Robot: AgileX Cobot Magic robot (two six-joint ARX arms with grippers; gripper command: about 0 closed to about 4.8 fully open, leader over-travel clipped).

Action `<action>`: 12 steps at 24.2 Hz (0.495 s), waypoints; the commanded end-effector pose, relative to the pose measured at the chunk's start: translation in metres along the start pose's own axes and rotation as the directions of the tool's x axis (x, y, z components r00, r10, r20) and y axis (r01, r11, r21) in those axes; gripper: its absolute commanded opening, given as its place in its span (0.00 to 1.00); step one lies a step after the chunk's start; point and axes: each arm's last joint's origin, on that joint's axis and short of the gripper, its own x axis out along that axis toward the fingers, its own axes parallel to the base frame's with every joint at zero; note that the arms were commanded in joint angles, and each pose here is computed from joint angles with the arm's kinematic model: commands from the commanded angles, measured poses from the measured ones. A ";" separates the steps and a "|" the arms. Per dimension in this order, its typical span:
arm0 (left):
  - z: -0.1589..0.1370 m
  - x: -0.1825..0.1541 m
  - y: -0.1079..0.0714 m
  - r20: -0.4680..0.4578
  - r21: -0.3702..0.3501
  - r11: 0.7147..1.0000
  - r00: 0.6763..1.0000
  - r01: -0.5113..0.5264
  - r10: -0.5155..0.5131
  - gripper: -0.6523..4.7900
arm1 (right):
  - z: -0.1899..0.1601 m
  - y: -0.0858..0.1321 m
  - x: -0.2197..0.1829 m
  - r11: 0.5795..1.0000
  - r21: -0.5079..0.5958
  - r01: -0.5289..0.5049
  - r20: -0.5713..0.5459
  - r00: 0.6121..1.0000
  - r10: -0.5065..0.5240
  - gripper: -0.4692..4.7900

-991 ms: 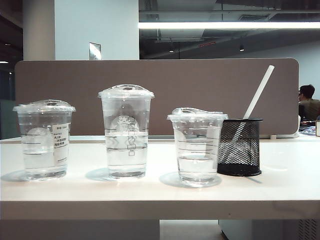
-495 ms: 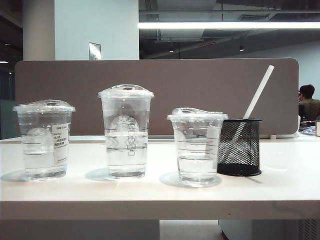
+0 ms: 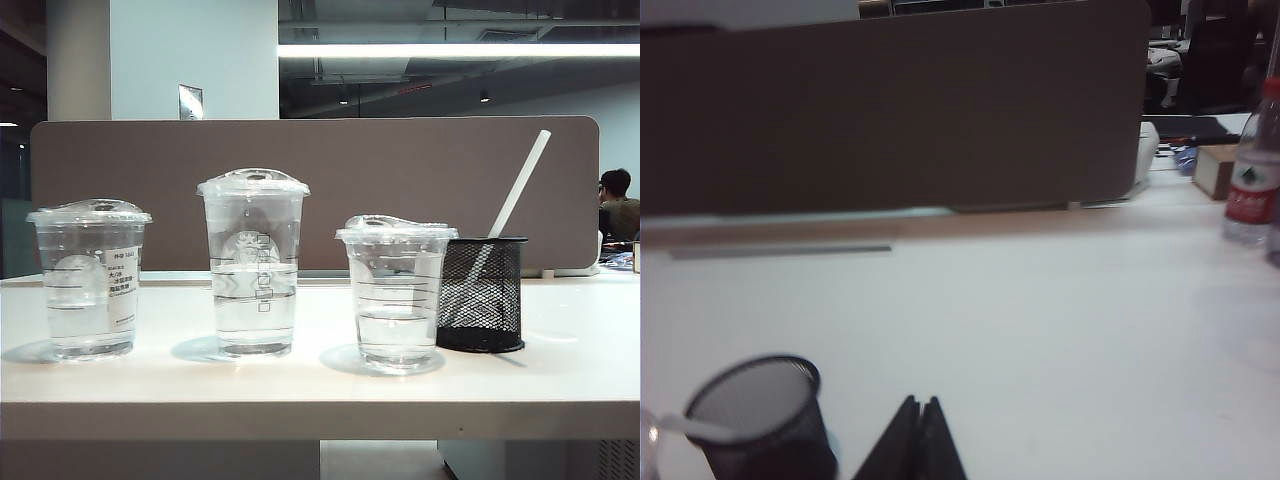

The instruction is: Pick up the straw and insert it into the small coffee cup.

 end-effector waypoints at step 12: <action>0.004 0.001 0.001 0.032 0.019 1.000 0.999 -0.002 0.001 0.11 | -0.008 0.003 0.175 0.980 -0.021 -0.197 -0.363 0.915 0.176 0.19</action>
